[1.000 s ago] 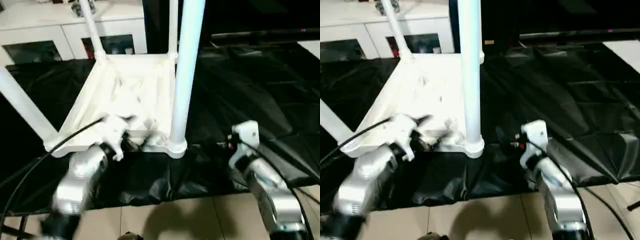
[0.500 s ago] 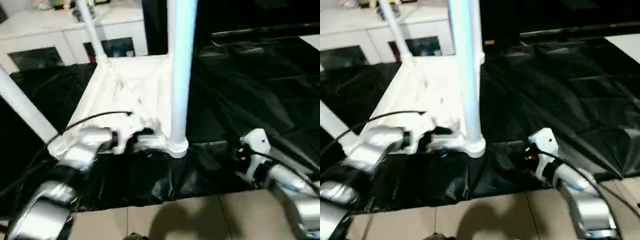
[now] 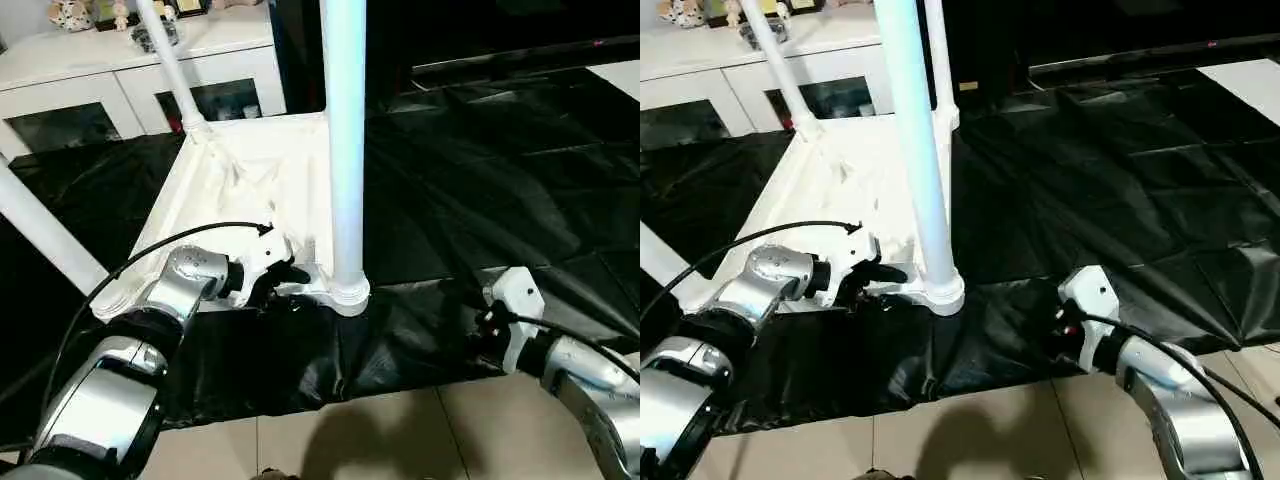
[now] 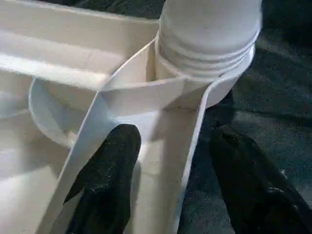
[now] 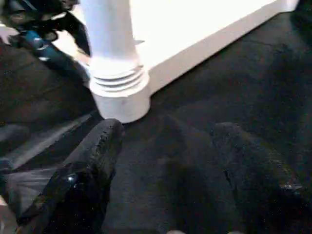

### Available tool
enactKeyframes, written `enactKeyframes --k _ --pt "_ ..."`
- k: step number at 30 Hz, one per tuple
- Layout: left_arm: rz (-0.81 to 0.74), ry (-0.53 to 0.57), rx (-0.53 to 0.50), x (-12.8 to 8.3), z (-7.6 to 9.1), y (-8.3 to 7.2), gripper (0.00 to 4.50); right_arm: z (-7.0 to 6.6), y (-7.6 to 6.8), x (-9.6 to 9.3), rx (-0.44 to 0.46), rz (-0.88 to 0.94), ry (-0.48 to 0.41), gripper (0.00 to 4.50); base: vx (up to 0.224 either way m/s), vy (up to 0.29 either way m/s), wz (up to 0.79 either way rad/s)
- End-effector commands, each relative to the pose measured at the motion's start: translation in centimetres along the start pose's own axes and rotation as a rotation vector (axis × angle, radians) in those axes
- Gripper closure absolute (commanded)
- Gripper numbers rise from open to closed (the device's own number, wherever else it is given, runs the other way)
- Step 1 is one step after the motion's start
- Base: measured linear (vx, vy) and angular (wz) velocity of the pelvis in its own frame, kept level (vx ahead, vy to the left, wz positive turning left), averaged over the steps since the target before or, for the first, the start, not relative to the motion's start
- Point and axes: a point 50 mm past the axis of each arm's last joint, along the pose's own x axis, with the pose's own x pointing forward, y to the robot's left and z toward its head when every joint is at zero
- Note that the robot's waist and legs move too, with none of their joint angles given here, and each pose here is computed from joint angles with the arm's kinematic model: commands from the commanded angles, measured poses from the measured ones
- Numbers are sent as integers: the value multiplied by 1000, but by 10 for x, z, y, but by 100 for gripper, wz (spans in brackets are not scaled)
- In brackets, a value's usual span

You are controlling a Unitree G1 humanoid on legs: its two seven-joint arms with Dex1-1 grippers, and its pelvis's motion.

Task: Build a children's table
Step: Rotate leg to tighten

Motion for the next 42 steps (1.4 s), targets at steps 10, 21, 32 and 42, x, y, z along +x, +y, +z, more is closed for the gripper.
enactKeyframes --k 10,21,32,42 --pt "-9 38 12 -8 -2 5 294 3 2 3 -6 41 8 112 0 0 0" --pt "15 28 9 -7 -3 6 367 11 -3 3 -39 97 32 112 0 0 0" --pt "-39 -93 -57 0 6 0 420 15 -9 5 -64 126 50 112 0 0 0" --pt "57 -59 -36 14 -9 -25 447 10 11 19 -4 124 -11 112 0 0 0"
